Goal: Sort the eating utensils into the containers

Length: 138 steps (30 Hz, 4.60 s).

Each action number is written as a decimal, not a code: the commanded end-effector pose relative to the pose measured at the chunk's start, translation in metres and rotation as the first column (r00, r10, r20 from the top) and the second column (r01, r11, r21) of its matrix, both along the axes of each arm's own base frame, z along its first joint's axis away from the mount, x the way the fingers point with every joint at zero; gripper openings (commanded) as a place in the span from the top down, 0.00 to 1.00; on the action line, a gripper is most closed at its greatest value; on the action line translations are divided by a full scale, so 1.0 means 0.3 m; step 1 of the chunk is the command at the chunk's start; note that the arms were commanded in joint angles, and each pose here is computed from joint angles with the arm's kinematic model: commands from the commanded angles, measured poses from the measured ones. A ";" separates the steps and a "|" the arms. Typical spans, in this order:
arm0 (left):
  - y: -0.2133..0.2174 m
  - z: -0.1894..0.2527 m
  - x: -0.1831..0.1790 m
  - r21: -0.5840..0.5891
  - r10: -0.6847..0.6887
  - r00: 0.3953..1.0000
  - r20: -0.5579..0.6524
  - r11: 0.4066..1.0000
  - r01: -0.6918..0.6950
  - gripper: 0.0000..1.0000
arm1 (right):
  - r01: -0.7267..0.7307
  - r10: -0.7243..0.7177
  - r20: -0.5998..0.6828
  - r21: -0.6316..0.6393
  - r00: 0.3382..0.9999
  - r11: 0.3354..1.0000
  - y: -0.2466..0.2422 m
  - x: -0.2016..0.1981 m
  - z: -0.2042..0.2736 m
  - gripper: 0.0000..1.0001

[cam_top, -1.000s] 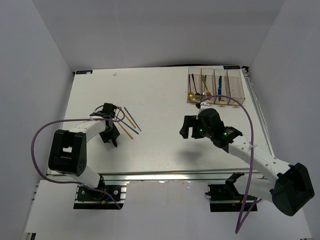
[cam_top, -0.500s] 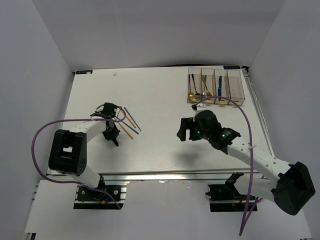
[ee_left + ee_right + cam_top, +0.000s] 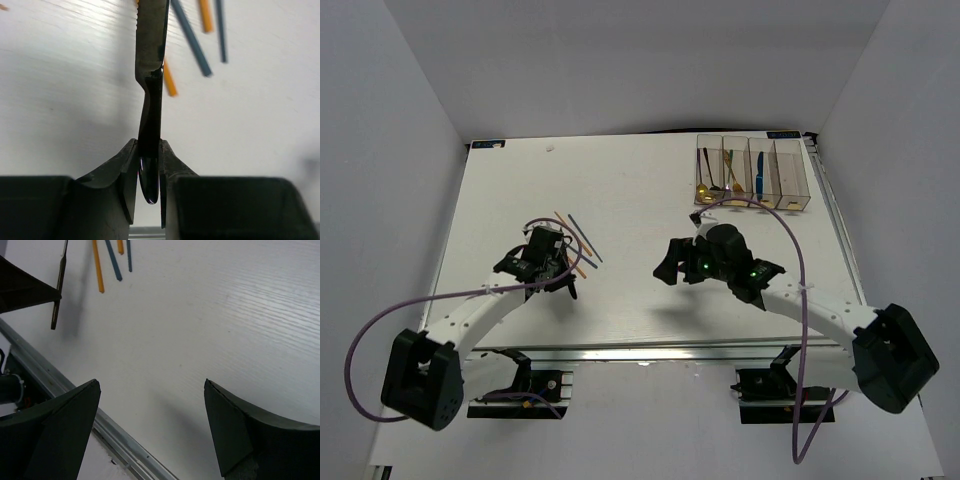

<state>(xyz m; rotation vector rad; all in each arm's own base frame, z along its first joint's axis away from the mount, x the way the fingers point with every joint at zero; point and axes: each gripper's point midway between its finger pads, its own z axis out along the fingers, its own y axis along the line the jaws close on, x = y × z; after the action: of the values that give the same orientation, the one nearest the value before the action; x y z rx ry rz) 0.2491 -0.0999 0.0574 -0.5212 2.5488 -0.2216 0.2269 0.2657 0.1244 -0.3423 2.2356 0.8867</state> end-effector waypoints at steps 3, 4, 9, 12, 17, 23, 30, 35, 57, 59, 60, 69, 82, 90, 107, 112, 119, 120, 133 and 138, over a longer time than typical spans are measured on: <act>-0.105 0.069 -0.037 -0.128 -0.058 0.992 0.112 0.989 0.073 1.00 | -0.029 0.036 -0.023 0.249 0.999 0.968 0.152 0.016 0.091 0.13; -0.112 0.087 -0.039 -0.141 -0.062 0.988 0.140 0.987 0.081 1.00 | -0.010 0.024 -0.052 0.247 0.998 0.969 0.166 0.027 0.066 0.13; -0.121 0.079 -0.067 -0.155 -0.075 0.986 0.148 0.983 0.098 1.00 | 0.003 0.040 -0.124 0.331 0.992 0.944 0.295 0.069 0.090 0.15; -0.148 0.089 -0.073 -0.183 -0.098 0.980 0.174 0.974 0.130 1.00 | -0.004 0.063 -0.157 0.351 0.986 0.936 0.388 0.093 0.084 0.16; -0.177 0.103 -0.078 -0.205 -0.132 0.972 0.194 0.964 0.172 1.00 | -0.028 0.099 -0.189 0.344 0.977 0.938 0.510 0.107 0.040 0.18; -0.194 0.126 -0.081 -0.224 -0.149 0.963 0.224 0.954 0.200 1.00 | -0.063 0.135 -0.219 0.307 0.966 0.950 0.623 0.111 -0.006 0.22; -0.210 0.164 -0.072 -0.241 -0.158 0.950 0.269 0.944 0.225 1.00 | -0.065 0.145 -0.323 0.246 0.935 0.967 0.706 0.100 -0.081 0.29; -0.213 0.167 -0.066 -0.246 -0.156 0.944 0.290 0.941 0.231 1.00 | -0.107 0.196 -0.357 0.254 0.913 0.961 0.751 0.075 -0.113 0.74; 0.262 0.422 -0.130 0.105 0.340 0.871 0.354 0.911 -0.399 0.02 | -0.241 0.239 -0.045 -0.312 0.970 0.919 0.670 0.013 -0.127 0.25; 0.320 0.449 -0.149 0.177 0.374 0.853 0.363 0.871 -0.458 0.02 | -0.263 0.278 -0.012 -0.367 0.961 0.892 0.698 -0.032 -0.136 0.21; 0.357 0.508 -0.138 0.195 0.395 0.818 0.419 0.840 -0.506 0.02 | -0.289 0.314 -0.002 -0.389 0.950 0.874 0.718 -0.060 -0.149 0.21; 0.446 0.765 -0.132 0.083 0.382 0.643 0.663 0.817 -0.571 0.02 | -0.317 0.390 0.008 -0.569 0.921 0.759 0.804 -0.078 -0.254 0.25; 0.459 0.718 -0.153 0.102 0.336 0.645 0.687 0.833 -0.543 0.02 | -0.428 0.352 -0.251 -0.624 0.902 0.653 0.728 -0.133 -0.470 0.55; 0.451 0.707 -0.147 0.100 0.331 0.649 0.685 0.839 -0.535 0.02 | -0.451 0.275 -0.358 -0.692 0.892 0.564 0.572 -0.187 -0.524 0.55; 0.447 0.704 -0.150 0.082 0.331 0.643 0.691 0.848 -0.524 0.02 | -0.555 0.296 -0.471 -0.656 0.831 0.512 0.552 -0.254 -0.597 0.75; 0.449 0.709 -0.153 0.071 0.335 0.634 0.696 0.847 -0.526 0.02 | -0.574 0.297 -0.493 -0.662 0.818 0.481 0.529 -0.277 -0.617 1.00; 0.437 0.699 -0.143 0.071 0.328 0.643 0.692 0.855 -0.513 0.02 | -0.493 0.351 -0.346 -0.631 0.870 0.599 0.631 -0.206 -0.413 1.00; 0.439 0.698 -0.144 0.075 0.329 0.642 0.692 0.853 -0.517 0.02 | -0.476 0.362 -0.310 -0.614 0.879 0.630 0.662 -0.190 -0.349 1.00; 0.471 0.729 -0.185 -0.005 0.375 0.579 0.724 0.843 -0.538 0.02 | -0.343 0.299 -0.172 -0.560 0.938 0.754 0.572 -0.145 -0.165 1.00; 0.465 0.723 -0.178 0.017 0.365 0.597 0.714 0.844 -0.536 0.02 | -0.338 0.307 -0.148 -0.535 0.940 0.774 0.556 -0.144 -0.125 1.00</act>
<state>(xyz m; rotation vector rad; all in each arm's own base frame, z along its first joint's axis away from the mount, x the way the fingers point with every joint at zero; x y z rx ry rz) 0.1934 0.0404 0.2780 -0.8057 1.5880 0.0510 0.1754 0.4257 0.0593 -1.0754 2.5658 0.3010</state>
